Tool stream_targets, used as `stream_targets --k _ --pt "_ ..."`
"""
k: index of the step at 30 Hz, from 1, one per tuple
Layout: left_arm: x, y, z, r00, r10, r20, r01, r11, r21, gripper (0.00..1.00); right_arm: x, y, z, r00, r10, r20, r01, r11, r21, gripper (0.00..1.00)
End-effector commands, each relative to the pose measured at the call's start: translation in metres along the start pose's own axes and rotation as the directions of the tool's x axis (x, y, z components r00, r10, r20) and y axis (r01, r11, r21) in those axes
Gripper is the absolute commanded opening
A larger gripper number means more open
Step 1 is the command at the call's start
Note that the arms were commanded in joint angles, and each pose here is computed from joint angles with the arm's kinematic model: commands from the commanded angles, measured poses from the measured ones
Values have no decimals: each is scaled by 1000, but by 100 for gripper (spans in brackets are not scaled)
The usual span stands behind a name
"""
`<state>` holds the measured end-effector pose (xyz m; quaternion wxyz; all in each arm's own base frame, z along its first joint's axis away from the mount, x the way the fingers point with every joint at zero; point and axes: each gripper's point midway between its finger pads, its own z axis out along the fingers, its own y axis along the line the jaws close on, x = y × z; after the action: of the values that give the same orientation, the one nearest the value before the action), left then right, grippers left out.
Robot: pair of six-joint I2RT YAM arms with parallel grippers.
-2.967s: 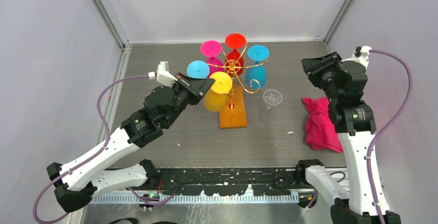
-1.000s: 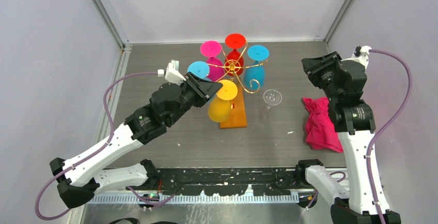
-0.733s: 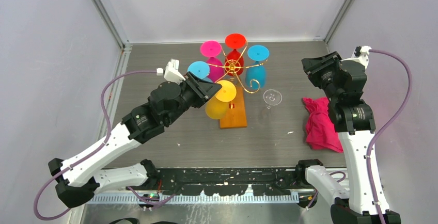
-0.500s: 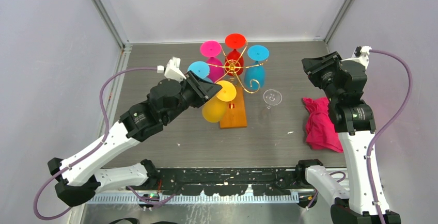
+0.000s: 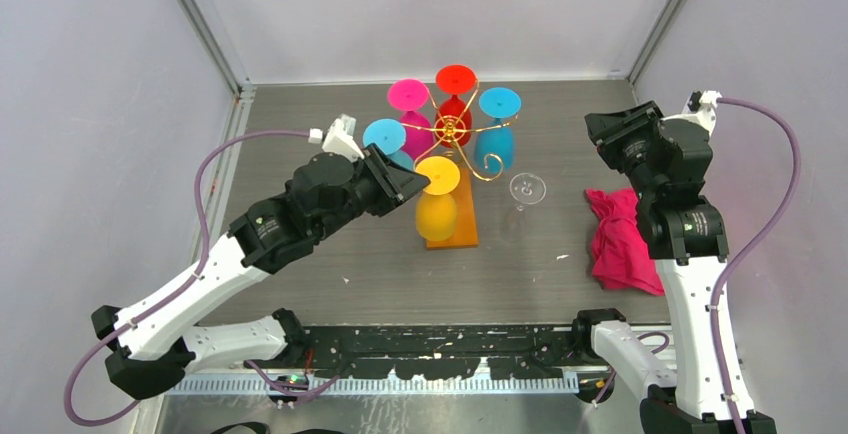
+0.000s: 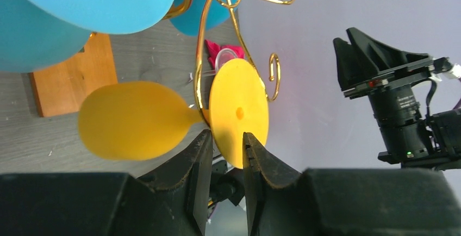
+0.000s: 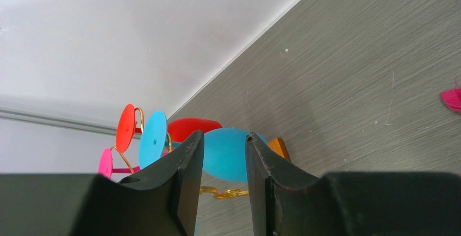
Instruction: Place the wine glass upside down on the wine glass rack
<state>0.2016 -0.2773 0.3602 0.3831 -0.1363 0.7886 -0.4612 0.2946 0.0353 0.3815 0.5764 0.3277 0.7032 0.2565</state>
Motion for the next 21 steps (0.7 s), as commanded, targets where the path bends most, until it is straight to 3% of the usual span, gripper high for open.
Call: stream_targets --k 1,21 --pt "2 -1 -12 1000 20 -22 -20 1000 6 28 -12 11 -8 999 11 50 -9 999 -41 40" --pt "10 21 -23 995 79 -65 -84 994 -71 36 -7 7 -6 999 10 34 -9 999 -34 40"
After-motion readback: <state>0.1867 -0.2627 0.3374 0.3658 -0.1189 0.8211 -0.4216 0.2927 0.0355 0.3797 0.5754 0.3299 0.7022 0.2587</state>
